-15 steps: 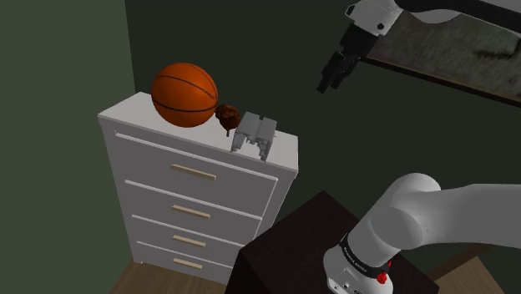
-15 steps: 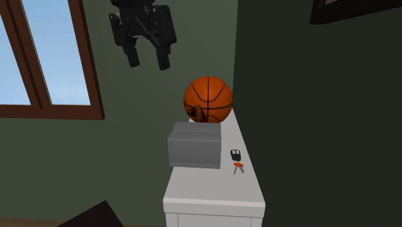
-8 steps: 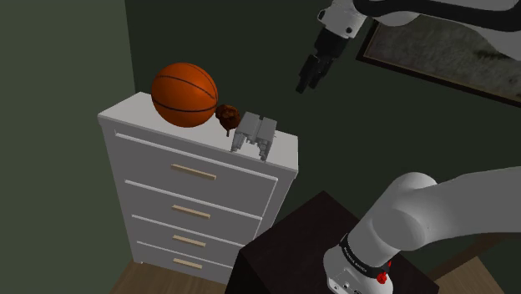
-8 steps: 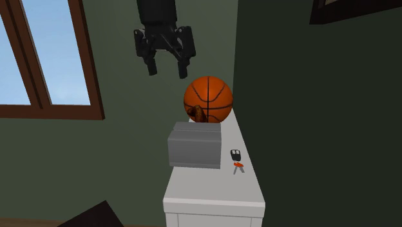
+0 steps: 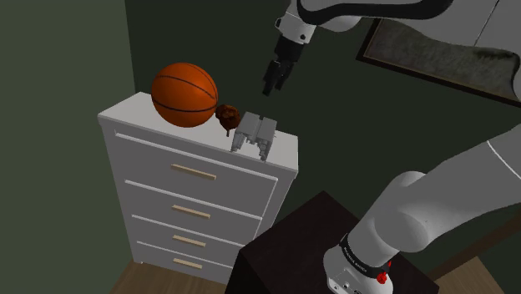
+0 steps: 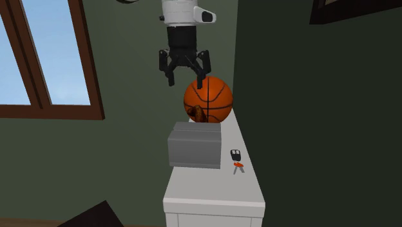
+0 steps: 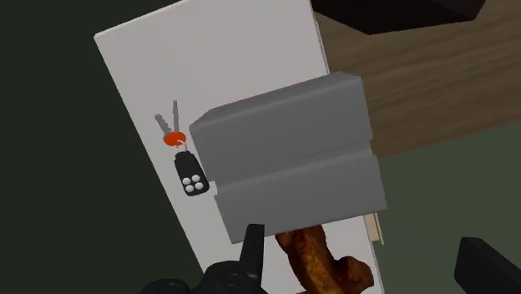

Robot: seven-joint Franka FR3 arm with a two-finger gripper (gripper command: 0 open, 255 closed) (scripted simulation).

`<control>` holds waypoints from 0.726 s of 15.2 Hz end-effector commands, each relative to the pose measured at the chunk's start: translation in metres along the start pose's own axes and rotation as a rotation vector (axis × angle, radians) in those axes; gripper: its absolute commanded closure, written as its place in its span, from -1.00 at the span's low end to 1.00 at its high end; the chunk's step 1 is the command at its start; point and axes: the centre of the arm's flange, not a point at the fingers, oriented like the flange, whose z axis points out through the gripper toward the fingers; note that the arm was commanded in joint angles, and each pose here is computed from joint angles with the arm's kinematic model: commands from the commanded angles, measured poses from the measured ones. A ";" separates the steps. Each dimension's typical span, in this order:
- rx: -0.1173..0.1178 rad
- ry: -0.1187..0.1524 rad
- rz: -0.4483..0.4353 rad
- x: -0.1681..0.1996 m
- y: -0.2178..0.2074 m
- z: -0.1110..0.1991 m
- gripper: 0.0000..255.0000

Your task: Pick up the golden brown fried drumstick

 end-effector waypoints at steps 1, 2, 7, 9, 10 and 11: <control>0.007 -0.011 -0.034 0.022 0.000 0.015 -1.00; 0.010 -0.016 -0.050 0.034 -0.001 0.022 -1.00; 0.026 -0.042 -0.132 0.092 -0.010 0.058 -1.00; 0.033 -0.053 -0.165 0.114 -0.015 0.073 -1.00; 0.036 -0.058 -0.181 0.126 -0.018 0.081 -1.00; 0.039 -0.063 -0.198 0.137 -0.021 0.089 -1.00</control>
